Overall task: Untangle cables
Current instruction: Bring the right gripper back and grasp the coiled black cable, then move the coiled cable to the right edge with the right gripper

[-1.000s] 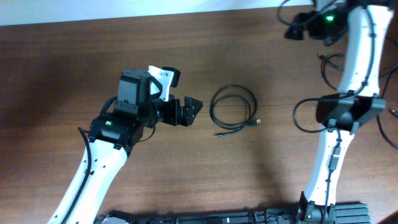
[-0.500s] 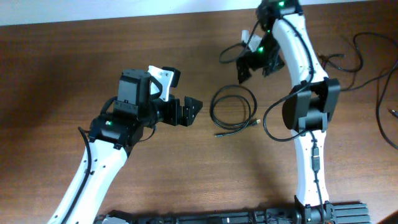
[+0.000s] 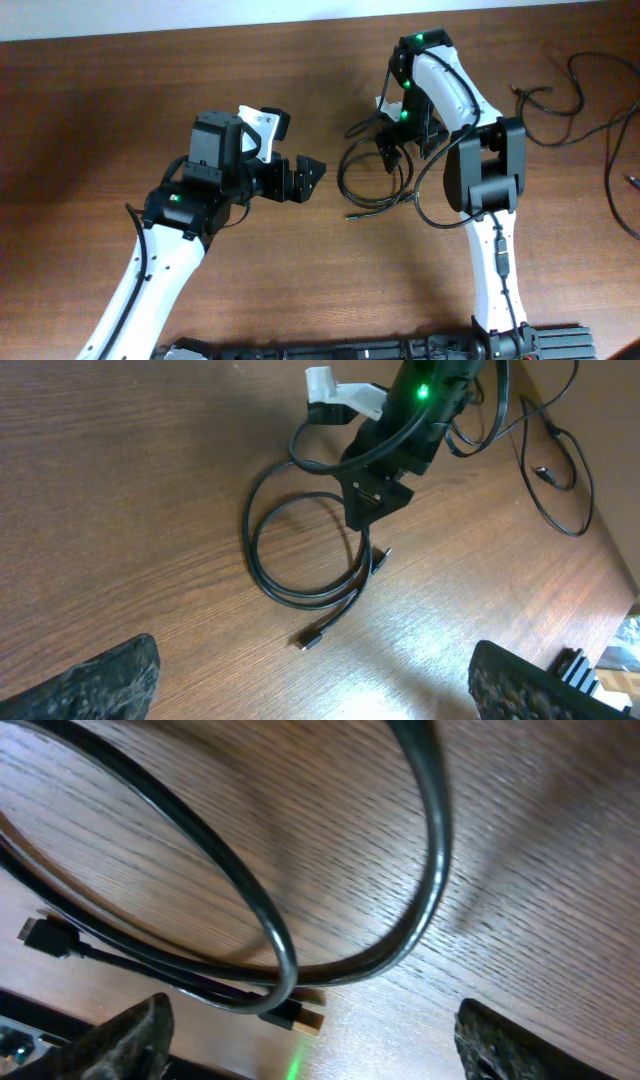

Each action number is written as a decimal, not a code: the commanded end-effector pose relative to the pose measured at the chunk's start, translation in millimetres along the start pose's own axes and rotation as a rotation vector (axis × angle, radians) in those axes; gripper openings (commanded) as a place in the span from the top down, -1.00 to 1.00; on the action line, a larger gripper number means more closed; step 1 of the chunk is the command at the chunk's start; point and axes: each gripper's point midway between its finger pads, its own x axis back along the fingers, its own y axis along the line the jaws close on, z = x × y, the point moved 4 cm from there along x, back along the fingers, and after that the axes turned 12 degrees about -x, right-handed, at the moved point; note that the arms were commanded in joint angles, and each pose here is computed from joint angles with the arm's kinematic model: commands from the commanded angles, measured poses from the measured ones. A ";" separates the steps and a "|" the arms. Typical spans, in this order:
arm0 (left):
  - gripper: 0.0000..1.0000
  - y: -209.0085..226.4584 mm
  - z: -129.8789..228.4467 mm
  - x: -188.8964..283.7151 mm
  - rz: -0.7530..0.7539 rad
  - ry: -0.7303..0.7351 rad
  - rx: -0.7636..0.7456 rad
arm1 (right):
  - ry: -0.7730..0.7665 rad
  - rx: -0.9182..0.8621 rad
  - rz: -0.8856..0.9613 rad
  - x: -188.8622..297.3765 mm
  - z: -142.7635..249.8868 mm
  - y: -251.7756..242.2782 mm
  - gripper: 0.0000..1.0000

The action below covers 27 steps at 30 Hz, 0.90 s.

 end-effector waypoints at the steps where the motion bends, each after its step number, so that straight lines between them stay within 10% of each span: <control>1: -0.98 -2.9 -3.2 3.4 0.012 -0.014 -0.026 | 0.015 0.001 0.025 -4.8 0.1 3.7 -0.75; 14: -0.98 0.2 -3.2 3.4 -0.011 -0.014 -0.027 | 0.044 -0.099 0.078 12.3 62.9 3.4 -0.75; 27: -0.98 59.8 7.5 18.6 -0.481 0.044 -0.011 | -0.409 -0.071 0.066 1.3 -14.1 -1.4 -0.77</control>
